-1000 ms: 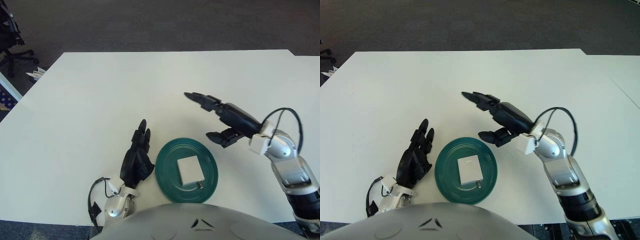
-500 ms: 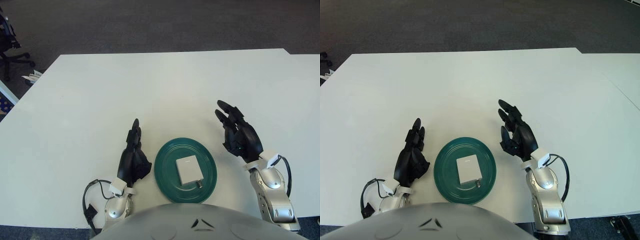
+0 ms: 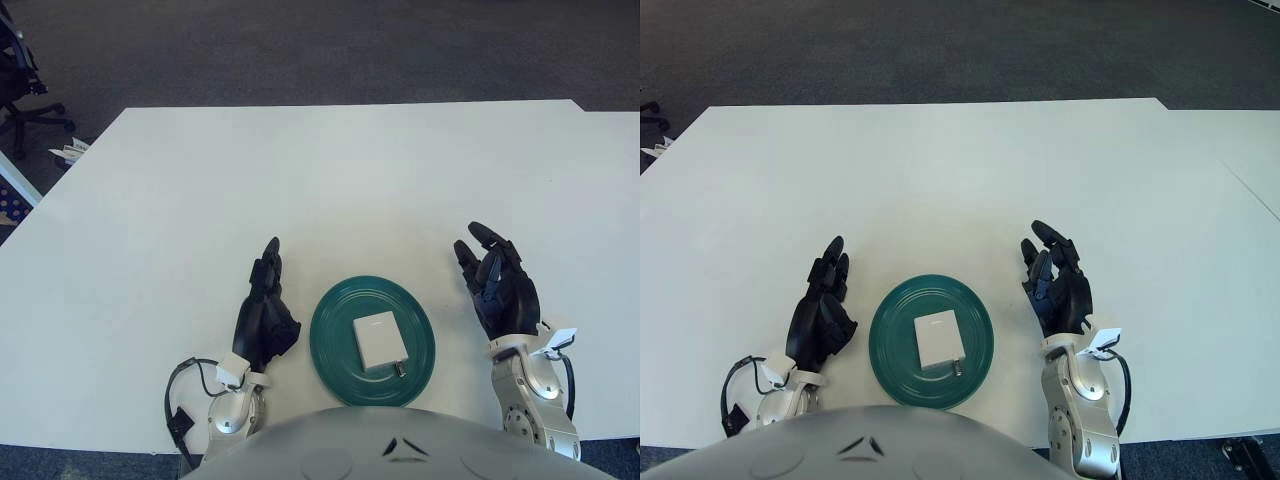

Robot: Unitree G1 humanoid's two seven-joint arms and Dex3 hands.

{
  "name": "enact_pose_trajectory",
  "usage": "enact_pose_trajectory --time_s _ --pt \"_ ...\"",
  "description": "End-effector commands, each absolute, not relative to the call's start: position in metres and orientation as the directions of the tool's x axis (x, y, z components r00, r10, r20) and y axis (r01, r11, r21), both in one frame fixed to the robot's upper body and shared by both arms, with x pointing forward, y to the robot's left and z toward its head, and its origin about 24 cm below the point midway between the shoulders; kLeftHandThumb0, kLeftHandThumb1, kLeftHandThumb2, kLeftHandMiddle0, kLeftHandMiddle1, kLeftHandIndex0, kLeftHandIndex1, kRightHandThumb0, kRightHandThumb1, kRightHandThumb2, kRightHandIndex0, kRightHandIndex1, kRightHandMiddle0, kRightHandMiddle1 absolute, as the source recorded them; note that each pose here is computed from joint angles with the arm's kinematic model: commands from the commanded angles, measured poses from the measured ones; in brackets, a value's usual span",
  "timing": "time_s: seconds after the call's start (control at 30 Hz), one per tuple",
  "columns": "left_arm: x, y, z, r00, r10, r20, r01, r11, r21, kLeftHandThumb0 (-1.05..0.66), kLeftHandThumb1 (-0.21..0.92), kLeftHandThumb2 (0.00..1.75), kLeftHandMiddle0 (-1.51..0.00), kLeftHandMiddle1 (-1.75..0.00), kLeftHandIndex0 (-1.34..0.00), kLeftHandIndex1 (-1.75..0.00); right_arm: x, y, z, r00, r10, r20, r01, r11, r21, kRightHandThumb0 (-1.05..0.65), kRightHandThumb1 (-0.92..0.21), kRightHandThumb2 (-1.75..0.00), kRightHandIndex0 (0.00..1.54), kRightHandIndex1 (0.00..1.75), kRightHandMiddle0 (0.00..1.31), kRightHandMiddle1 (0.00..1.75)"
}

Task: Put the charger into the plate.

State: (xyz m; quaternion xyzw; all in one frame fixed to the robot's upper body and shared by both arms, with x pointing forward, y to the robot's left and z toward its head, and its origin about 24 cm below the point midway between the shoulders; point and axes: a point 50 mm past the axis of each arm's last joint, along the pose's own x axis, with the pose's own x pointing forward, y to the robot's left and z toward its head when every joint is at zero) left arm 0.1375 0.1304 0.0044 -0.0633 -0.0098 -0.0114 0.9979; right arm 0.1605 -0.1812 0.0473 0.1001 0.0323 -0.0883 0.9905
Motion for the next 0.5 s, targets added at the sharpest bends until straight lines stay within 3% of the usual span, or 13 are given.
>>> enact_pose_trajectory --time_s 0.0,0.47 --pt "0.128 0.134 -0.011 0.996 -0.019 -0.089 0.007 0.990 -0.140 -1.04 0.92 1.13 -0.13 -0.01 0.00 -0.41 0.158 -0.176 0.048 0.988 -0.140 -0.063 0.149 0.973 0.174 -0.88 -0.92 -0.68 0.38 0.00 0.16 0.81" --pt "0.128 0.135 -0.013 0.992 -0.034 -0.121 0.009 0.979 -0.204 -1.05 0.92 1.09 -0.16 -0.01 0.00 -0.42 0.159 -0.164 0.024 0.987 -0.131 -0.097 0.146 0.975 0.169 -0.88 -0.92 -0.69 0.28 0.00 0.07 0.78"
